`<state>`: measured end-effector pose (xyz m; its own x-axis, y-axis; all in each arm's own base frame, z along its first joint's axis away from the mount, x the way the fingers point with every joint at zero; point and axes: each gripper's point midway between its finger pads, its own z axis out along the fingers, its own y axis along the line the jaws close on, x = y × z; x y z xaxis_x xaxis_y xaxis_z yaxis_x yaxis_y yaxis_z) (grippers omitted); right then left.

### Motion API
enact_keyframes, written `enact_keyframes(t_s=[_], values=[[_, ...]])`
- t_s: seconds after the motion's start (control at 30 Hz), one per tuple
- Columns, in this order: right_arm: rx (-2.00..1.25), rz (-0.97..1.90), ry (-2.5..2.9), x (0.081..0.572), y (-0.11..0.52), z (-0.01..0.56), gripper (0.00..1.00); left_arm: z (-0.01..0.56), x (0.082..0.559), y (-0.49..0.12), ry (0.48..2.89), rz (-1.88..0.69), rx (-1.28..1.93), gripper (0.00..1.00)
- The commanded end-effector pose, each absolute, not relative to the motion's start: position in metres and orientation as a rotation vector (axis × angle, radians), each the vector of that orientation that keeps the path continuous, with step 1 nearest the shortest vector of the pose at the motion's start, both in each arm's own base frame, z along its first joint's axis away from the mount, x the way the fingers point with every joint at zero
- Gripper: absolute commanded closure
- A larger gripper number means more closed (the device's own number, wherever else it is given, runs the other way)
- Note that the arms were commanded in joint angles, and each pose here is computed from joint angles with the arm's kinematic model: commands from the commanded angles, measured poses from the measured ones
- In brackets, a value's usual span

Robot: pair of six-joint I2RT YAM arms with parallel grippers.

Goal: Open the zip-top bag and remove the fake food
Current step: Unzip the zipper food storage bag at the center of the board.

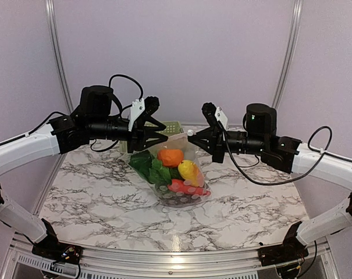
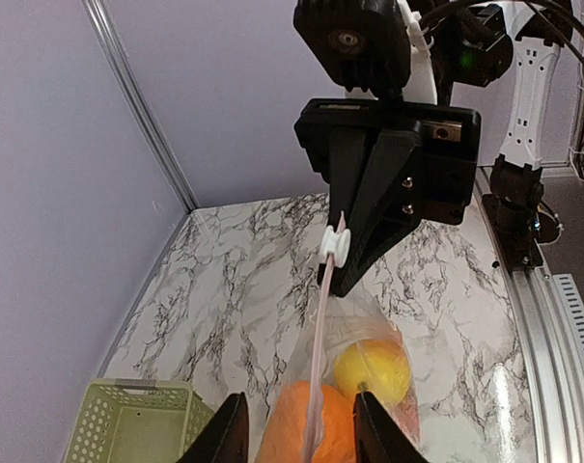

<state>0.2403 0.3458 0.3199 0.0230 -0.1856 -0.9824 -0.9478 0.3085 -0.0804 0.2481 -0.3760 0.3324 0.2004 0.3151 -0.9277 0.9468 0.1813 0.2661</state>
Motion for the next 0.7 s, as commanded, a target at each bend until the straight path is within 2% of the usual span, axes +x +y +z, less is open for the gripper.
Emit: enact_keyframes(t_s=[0.0, 0.37, 0.67], values=[[-1.151, 0.817, 1.373, 0.235, 0.358, 0.341, 1.00, 0.368, 0.232, -0.380, 1.246, -0.807, 1.333, 0.60], [-1.231, 0.796, 1.365, 0.226, 0.381, 0.338, 1.00, 0.366, 0.220, -0.397, 1.244, -0.919, 1.389, 0.60], [-1.257, 0.815, 1.359, 0.222, 0.387, 0.339, 1.00, 0.357, 0.223, -0.399, 1.274, -0.910, 1.399, 0.60]])
